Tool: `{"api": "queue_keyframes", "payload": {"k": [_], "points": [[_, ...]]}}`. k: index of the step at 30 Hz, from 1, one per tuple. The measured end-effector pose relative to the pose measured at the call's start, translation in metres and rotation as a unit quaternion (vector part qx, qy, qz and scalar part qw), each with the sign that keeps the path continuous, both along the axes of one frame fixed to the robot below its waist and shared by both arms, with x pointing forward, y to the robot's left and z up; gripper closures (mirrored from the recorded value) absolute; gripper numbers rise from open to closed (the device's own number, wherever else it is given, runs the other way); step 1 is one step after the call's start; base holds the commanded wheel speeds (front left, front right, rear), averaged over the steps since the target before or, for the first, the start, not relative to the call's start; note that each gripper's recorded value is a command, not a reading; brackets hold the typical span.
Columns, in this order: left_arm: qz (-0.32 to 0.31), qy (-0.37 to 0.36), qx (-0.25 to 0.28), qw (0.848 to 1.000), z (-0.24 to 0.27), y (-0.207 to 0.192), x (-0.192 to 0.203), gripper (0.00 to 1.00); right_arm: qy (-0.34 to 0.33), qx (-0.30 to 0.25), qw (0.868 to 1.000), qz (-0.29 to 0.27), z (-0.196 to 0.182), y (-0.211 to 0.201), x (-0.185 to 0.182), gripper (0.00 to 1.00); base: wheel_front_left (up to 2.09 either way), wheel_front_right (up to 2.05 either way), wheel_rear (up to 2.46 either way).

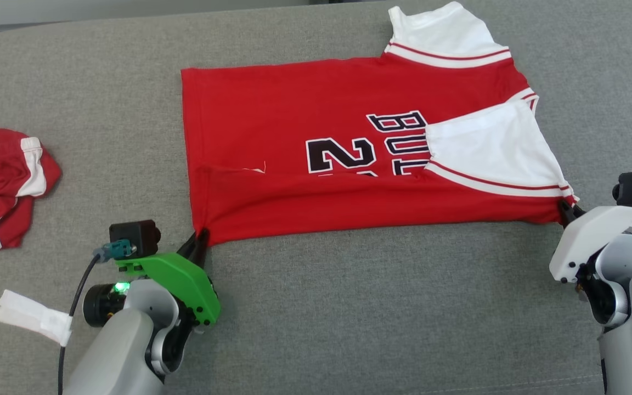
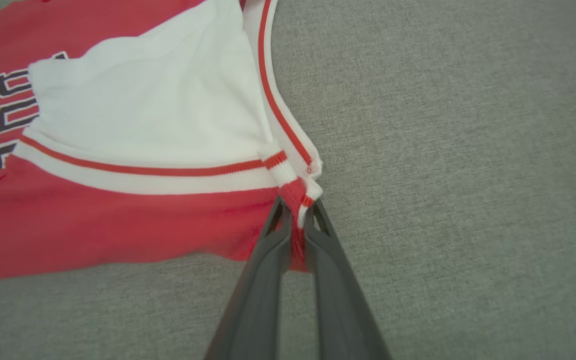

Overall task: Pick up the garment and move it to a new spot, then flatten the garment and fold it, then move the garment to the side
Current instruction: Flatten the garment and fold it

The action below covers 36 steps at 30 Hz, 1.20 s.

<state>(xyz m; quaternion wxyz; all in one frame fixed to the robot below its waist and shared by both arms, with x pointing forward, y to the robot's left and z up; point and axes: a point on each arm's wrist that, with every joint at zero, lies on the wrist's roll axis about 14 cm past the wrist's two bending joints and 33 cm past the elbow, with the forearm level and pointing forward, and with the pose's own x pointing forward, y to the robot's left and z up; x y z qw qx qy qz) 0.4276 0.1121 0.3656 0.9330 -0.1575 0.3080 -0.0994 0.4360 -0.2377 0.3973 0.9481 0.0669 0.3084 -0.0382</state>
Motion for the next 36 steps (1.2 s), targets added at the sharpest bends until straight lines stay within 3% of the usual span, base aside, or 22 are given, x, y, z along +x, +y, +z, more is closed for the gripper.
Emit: {"api": "queue_keyframes", "payload": {"k": [5,16,17,18,19,28,36], "points": [[0.011,-0.012,-0.001,1.000,0.012,0.013,-0.017,1.00,-0.011,-0.001,1.000,-0.008,0.013,-0.004,-0.019,1.00,0.00,0.00,0.00],[0.017,0.044,-0.007,0.999,0.009,0.022,-0.072,1.00,0.019,0.023,0.999,-0.017,0.007,0.003,-0.068,1.00,0.00,0.00,0.00],[0.019,0.046,-0.008,0.999,0.009,0.022,-0.075,1.00,0.022,0.026,0.999,-0.016,0.006,0.004,-0.070,0.64,0.00,0.00,0.00],[0.020,0.047,-0.009,0.999,0.009,0.023,-0.076,0.55,0.025,0.027,0.999,-0.016,0.005,0.005,-0.071,0.00,0.00,0.00,0.00],[0.022,0.047,-0.007,0.999,0.009,0.024,-0.076,0.00,0.027,0.029,0.999,-0.017,0.003,0.005,-0.073,0.00,0.00,0.00,0.00],[0.052,0.014,-0.004,0.999,0.020,0.037,-0.064,0.00,0.024,0.039,0.999,-0.009,0.006,0.012,-0.070,0.00,0.00,0.00,0.00],[0.037,-0.041,0.020,0.998,0.053,0.044,-0.006,0.00,-0.046,-0.010,0.997,0.067,0.068,0.031,0.003,0.00,0.00,0.00,0.00]]}}
